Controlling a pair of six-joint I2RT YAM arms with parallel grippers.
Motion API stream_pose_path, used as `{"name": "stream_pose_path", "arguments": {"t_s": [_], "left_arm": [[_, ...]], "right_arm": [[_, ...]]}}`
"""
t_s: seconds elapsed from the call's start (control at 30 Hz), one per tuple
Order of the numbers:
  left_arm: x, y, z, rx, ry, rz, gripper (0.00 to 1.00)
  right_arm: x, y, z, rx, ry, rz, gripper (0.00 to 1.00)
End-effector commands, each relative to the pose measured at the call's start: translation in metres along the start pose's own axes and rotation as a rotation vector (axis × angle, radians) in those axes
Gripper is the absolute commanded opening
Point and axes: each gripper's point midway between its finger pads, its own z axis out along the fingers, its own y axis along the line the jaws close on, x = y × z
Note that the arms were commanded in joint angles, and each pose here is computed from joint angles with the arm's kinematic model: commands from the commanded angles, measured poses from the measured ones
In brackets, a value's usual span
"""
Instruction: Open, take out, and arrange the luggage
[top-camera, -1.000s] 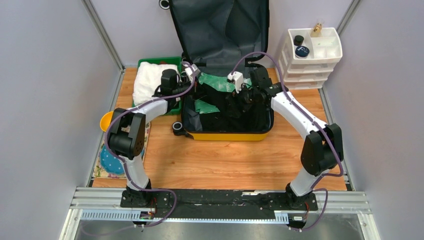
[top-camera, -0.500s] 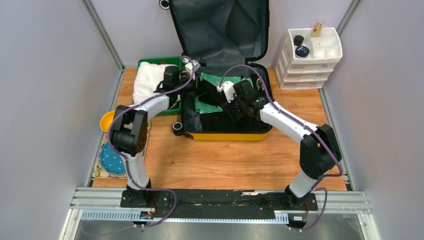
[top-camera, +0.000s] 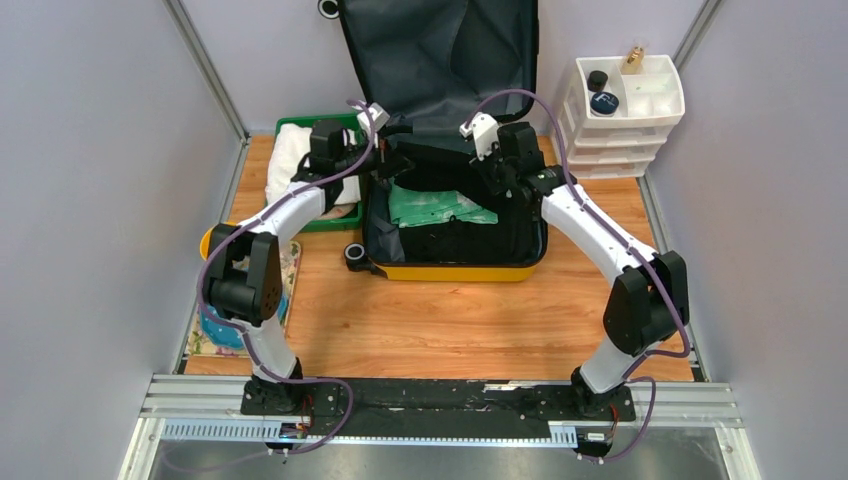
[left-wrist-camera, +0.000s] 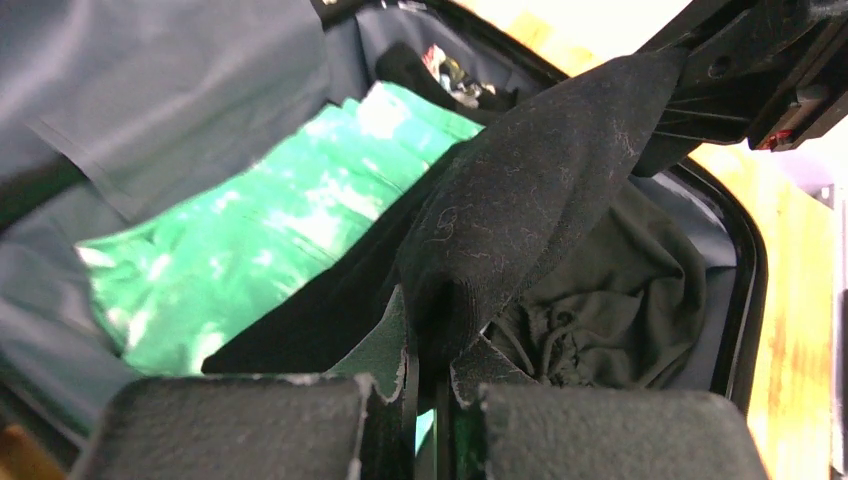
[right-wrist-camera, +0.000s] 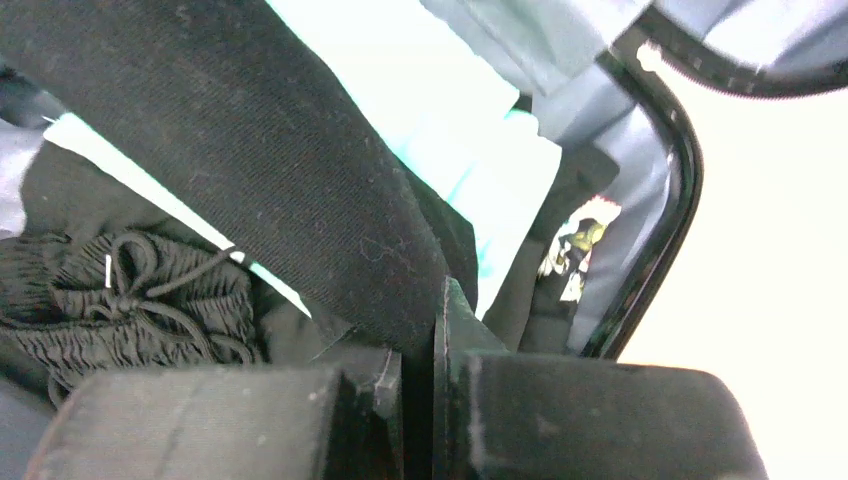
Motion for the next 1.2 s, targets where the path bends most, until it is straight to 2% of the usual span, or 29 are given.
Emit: {"name": "stream_pose_path", "arguments": {"t_s": [0.0,0.13,0.37,0.6,0.7,0.93,1.17], "left_arm": [[-0.083,-0.005,-0.036,-0.037,-0.138,0.21,0.0],[-0.099,-0.002,-0.058,-0.082,-0.159,0.236,0.0],[-0.109,-0.003,-0.114,-0.178,-0.162,0.246,0.0],[-0.108,-0.009,-0.177,-0.361,-0.164,0.273,0.0],[-0.095,-0.001,-0.202,-0.48,-0.143,0.236,0.0],[-0.06,0.047,-0.274,-0.875,-0.111,0.096,0.0],[-0.038,0.095,-0.312,-1.021,-0.126,-0.094,0.0]], "right_arm": [[-0.08,-0.024,-0.03,0.013,-0.262,-0.084,0.0],[-0.118,-0.012,-0.035,-0.068,-0.384,-0.121,0.0],[-0.166,0.011,-0.038,-0.175,-0.491,-0.149,0.0],[-0.198,0.072,-0.052,-0.352,-0.587,-0.234,0.0],[-0.213,0.097,-0.051,-0.408,-0.626,-0.241,0.0],[-0.235,0.151,-0.022,-0.484,-0.675,-0.223,0.0],[-0.242,0.188,0.034,-0.509,-0.708,-0.129,0.0]]}}
